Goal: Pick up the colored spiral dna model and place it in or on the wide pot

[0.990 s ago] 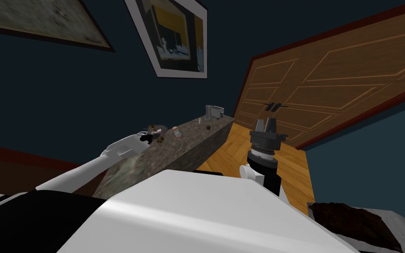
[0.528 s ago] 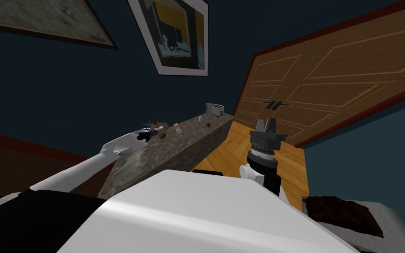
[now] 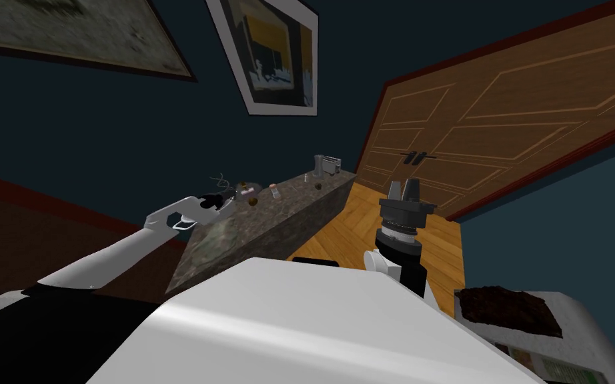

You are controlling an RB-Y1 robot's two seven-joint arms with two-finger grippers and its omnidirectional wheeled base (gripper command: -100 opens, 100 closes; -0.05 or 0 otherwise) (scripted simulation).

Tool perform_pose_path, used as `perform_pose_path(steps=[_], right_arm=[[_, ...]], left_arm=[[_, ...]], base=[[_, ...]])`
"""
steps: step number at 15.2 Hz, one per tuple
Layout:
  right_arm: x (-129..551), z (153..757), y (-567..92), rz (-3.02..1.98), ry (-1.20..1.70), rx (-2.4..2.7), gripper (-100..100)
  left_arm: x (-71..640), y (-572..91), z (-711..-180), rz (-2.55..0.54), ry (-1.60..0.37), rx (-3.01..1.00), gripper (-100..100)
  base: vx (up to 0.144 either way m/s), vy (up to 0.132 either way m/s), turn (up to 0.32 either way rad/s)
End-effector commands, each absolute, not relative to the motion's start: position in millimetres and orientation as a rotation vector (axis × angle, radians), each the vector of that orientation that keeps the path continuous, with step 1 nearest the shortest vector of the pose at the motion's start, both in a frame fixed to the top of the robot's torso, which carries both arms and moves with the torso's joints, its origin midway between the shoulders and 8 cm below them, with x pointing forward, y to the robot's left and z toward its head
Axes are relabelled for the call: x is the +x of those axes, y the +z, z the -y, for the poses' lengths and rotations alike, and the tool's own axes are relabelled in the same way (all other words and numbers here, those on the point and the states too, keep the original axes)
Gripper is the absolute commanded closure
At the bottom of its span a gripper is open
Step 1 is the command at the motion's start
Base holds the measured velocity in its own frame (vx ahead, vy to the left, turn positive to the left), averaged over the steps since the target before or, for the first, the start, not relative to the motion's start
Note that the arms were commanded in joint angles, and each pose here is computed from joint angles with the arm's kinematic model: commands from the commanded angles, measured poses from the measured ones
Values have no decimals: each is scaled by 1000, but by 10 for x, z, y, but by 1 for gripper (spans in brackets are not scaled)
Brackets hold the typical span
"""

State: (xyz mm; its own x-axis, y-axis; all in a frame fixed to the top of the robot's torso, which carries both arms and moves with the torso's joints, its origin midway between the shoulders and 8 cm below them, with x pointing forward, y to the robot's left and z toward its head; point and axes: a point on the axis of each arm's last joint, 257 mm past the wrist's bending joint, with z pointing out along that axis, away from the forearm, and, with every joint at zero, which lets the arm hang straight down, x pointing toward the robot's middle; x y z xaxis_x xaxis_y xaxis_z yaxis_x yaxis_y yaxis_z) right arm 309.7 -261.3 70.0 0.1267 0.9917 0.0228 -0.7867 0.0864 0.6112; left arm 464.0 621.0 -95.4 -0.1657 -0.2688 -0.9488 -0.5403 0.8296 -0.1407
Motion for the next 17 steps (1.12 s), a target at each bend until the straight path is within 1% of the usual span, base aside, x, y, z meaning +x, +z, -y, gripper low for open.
perform_pose_path(steps=[1,7,9,12,17], right_arm=[[3097,2613,700,-456,1395,554,0],[3097,2613,700,-456,1395,554,0],[3097,2613,699,-456,1395,554,0],[3097,2613,699,-456,1395,554,0],[3097,2614,699,-456,1395,554,0]], left_arm=[[4699,-761,-6238,-1709,251,-611,100],[4814,-211,-6417,-1565,209,-621,100],[4814,-87,-6535,-1522,200,-656,100],[4787,2,-6731,-1472,193,-724,100],[4716,-31,-7013,-1426,188,-843,100]], base=[[-112,41,16],[-102,38,17],[-57,93,-20],[-34,152,-62],[-1,167,-68]])
